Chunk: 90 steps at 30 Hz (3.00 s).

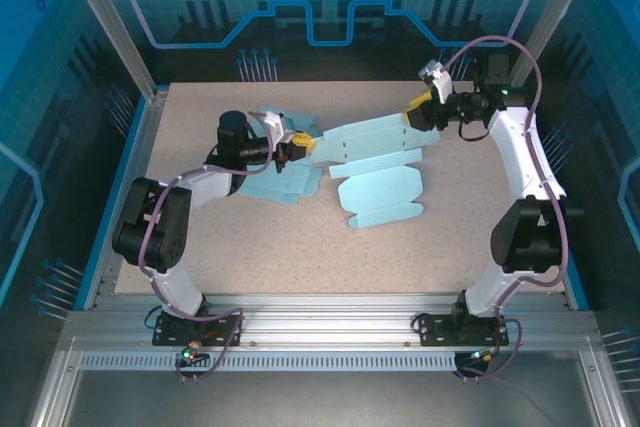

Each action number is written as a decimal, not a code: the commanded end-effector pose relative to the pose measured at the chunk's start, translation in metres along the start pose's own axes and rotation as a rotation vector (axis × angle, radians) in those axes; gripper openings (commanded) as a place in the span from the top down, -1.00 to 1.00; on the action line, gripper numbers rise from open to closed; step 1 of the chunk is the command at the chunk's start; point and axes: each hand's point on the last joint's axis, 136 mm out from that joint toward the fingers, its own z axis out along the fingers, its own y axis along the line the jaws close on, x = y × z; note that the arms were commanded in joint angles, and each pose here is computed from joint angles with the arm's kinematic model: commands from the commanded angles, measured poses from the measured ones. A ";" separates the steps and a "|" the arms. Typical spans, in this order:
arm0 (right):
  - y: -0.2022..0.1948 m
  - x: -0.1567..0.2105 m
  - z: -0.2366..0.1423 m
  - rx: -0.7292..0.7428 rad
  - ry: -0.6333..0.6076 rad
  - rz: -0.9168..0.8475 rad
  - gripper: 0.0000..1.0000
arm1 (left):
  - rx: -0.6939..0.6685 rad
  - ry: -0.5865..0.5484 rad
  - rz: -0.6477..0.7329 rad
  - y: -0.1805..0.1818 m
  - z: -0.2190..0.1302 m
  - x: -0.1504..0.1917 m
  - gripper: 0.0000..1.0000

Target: Fold the paper box

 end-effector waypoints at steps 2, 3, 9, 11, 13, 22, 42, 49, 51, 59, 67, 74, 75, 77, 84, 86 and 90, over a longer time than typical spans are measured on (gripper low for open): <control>0.014 0.002 -0.004 -0.081 -0.014 0.031 0.06 | 0.004 -0.001 0.036 0.006 0.000 -0.003 1.00; 0.013 0.005 -0.003 -0.081 -0.011 0.035 0.06 | 0.000 -0.001 0.040 0.006 0.000 -0.003 1.00; 0.011 0.015 0.001 -0.078 0.011 0.052 0.15 | -0.002 0.003 0.038 0.008 0.000 -0.004 1.00; 0.009 0.019 0.003 -0.066 0.022 0.056 0.15 | -0.003 0.004 0.037 0.009 0.001 -0.004 1.00; 0.007 0.024 0.004 -0.055 0.036 0.059 0.14 | -0.002 0.002 0.039 0.010 0.001 -0.005 1.00; 0.008 0.028 0.002 -0.052 0.033 0.054 0.52 | -0.012 0.001 0.036 0.016 -0.004 -0.009 1.00; 0.032 0.008 0.005 -0.042 0.005 -0.059 1.00 | -0.130 0.259 0.185 0.011 -0.010 -0.103 -0.98; 0.046 0.003 0.010 -0.047 0.012 -0.101 1.00 | -0.040 0.378 0.286 -0.002 0.031 -0.096 -0.96; 0.051 0.003 0.012 -0.047 0.018 -0.115 1.00 | -0.008 0.397 0.274 -0.004 0.040 -0.095 -0.92; 0.060 0.001 0.014 -0.053 0.020 -0.135 1.00 | 0.064 0.488 0.320 -0.015 0.069 -0.073 -0.51; 0.060 0.003 0.019 -0.057 0.034 -0.141 1.00 | 0.033 0.501 0.318 -0.006 0.075 -0.068 0.05; 0.058 0.007 0.024 -0.067 0.044 -0.127 1.00 | 0.011 0.502 0.320 -0.002 0.076 -0.067 0.52; 0.058 0.008 0.024 -0.068 0.047 -0.123 1.00 | 0.010 0.502 0.319 -0.002 0.076 -0.066 0.56; 0.056 0.010 0.026 -0.068 0.054 -0.116 1.00 | 0.008 0.503 0.315 -0.003 0.076 -0.065 0.72; 0.051 0.019 0.030 -0.042 0.069 -0.036 0.60 | 0.010 0.485 0.329 -0.005 0.077 -0.055 0.96; 0.044 0.021 0.027 0.014 0.071 0.011 0.43 | 0.021 0.489 0.330 -0.007 0.078 -0.048 1.00; 0.033 0.025 0.017 0.146 0.064 0.110 0.19 | 0.070 0.522 0.300 -0.013 0.081 -0.027 1.00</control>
